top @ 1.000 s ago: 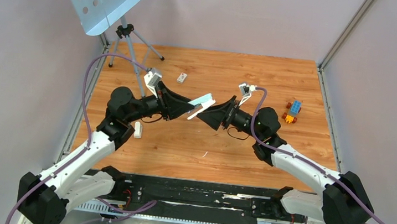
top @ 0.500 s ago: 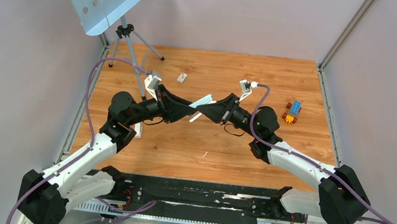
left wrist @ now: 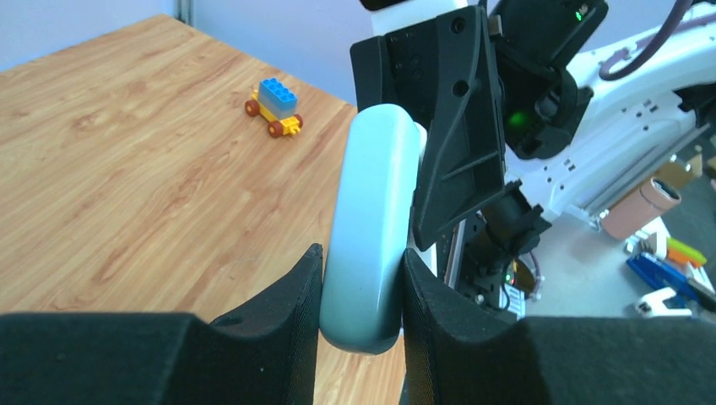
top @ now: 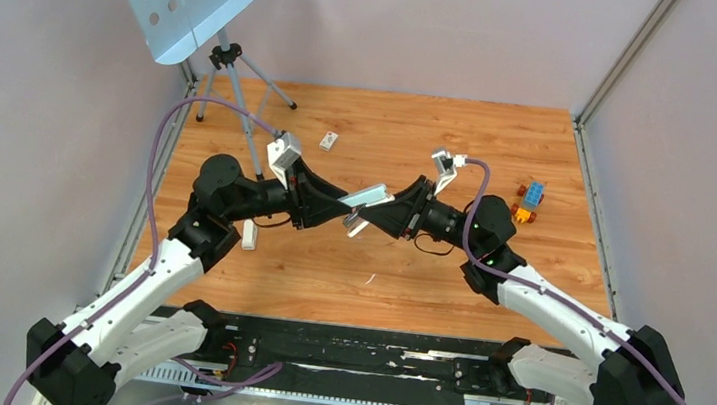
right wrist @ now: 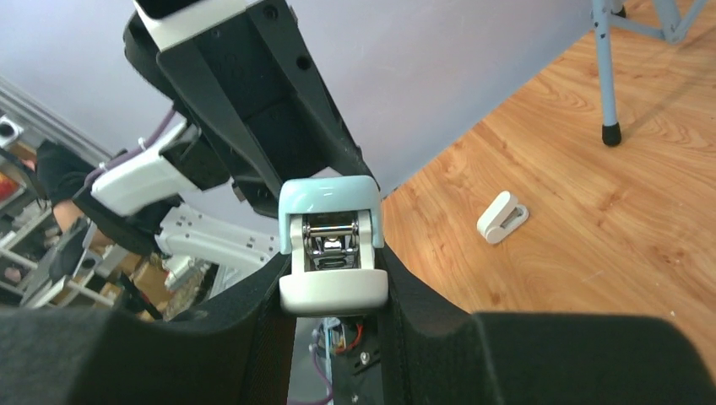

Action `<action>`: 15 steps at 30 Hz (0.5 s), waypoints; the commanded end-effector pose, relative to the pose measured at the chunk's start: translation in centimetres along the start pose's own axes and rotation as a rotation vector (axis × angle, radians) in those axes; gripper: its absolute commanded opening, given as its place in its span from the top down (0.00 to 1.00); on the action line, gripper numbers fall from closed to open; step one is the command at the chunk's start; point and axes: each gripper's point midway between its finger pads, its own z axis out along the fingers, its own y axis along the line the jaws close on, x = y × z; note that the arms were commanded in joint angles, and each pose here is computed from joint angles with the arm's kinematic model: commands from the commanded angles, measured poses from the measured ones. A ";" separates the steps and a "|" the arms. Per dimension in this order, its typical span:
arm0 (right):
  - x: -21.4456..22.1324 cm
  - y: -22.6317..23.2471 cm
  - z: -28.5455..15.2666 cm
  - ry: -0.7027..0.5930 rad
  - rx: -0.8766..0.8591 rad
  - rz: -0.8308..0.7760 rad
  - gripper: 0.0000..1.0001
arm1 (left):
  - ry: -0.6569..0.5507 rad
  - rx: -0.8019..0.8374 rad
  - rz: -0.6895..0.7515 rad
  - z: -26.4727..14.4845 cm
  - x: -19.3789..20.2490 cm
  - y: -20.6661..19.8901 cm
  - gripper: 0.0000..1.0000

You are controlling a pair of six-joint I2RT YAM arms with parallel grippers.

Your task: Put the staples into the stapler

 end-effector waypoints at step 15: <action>8.0 2.1 -4.6 0.441 -0.180 -0.122 1.00 | -0.062 0.007 0.209 0.1 -5.4 0.1 1.00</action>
